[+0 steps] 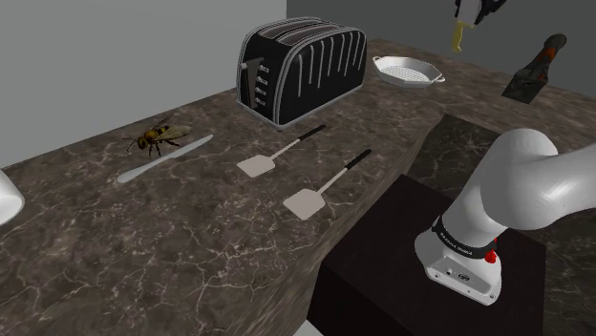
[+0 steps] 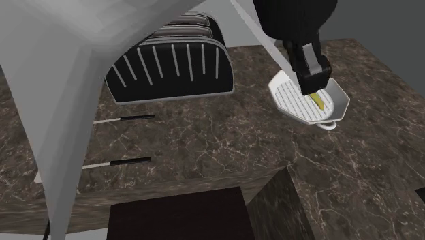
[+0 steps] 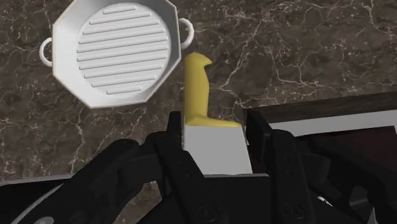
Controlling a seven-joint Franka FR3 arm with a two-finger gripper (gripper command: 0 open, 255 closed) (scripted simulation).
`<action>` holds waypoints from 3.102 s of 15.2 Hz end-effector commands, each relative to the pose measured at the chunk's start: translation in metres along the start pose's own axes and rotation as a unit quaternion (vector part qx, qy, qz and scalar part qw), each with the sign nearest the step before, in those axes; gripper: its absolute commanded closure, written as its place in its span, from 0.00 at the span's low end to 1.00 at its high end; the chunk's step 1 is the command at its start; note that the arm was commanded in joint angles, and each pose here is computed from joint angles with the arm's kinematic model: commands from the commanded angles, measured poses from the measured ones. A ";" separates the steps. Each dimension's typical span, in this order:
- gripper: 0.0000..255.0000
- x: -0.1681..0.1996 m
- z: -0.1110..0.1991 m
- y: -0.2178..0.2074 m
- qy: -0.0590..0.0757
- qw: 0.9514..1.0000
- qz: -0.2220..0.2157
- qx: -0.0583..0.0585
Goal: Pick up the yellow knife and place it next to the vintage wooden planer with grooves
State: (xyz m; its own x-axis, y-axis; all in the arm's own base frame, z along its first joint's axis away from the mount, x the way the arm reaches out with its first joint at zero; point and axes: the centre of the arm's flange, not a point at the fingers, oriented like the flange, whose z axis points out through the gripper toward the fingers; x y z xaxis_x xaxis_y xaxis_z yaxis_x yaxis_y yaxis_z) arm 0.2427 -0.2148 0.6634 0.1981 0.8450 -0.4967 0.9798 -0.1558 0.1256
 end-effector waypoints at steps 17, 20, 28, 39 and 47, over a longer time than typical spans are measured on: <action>1.00 -0.174 0.078 -0.144 0.000 1.000 -0.001 0.000; 1.00 -0.203 0.091 -0.168 0.000 1.000 -0.001 0.000; 1.00 -0.279 0.126 -0.232 0.000 1.000 -0.001 0.000; 1.00 -0.385 0.174 -0.320 0.000 1.000 -0.001 0.000; 1.00 -0.468 0.212 -0.389 0.000 1.000 -0.001 0.000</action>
State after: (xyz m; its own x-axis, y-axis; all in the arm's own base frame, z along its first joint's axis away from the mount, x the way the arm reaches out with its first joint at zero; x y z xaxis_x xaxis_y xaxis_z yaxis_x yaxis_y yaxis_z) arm -0.2127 -0.6446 0.6619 0.2007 0.8451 -0.4955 0.9792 -0.1578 0.1274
